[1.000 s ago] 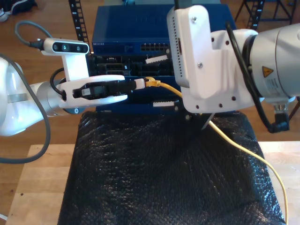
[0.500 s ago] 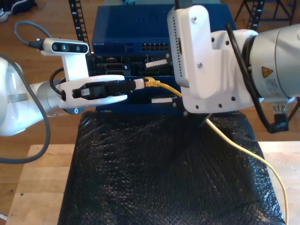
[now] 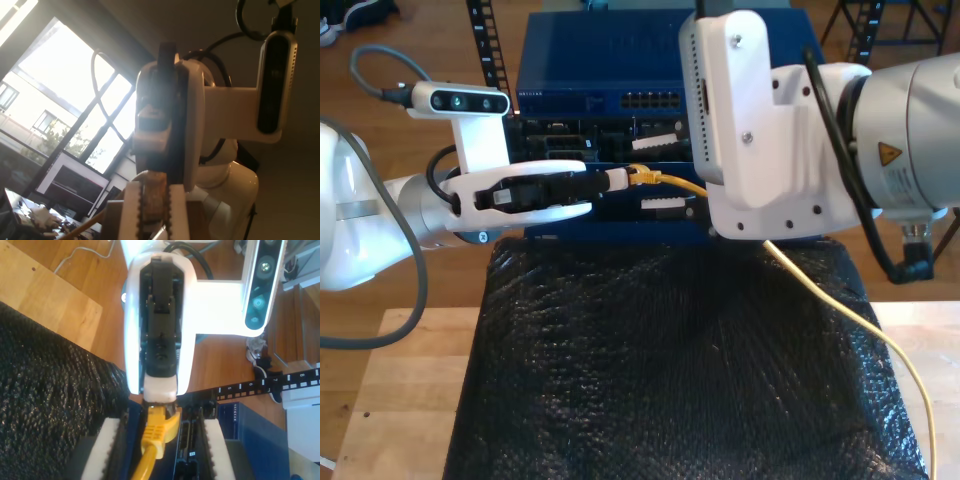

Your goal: Grab the cable and plug it in

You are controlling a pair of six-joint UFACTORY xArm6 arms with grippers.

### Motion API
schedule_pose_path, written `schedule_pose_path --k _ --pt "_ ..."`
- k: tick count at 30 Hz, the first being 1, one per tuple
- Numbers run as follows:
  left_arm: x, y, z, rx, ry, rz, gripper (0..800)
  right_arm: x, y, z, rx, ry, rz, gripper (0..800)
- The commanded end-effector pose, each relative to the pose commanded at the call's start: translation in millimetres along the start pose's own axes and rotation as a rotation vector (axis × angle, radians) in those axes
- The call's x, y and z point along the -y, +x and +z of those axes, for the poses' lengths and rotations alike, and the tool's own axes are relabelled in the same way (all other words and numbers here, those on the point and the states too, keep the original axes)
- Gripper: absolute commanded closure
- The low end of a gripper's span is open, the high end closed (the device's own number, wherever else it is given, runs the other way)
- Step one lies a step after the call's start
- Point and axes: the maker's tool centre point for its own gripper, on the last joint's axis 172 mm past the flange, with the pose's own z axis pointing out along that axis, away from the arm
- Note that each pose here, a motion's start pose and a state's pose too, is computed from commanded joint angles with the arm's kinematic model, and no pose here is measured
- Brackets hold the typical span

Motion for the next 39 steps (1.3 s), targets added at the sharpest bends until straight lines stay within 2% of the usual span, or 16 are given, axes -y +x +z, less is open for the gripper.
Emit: schedule_pose_path --k 13,39 --pt "0.2 -0.8 -0.4 -0.003 -0.002 -0.046 777 0.8 -0.2 -0.3 0.0 0.0 0.0 457" --pt "0.3 -1.0 0.1 -0.002 -0.003 -0.047 771 2.2 1.3 -0.7 -0.003 0.001 0.006 545"
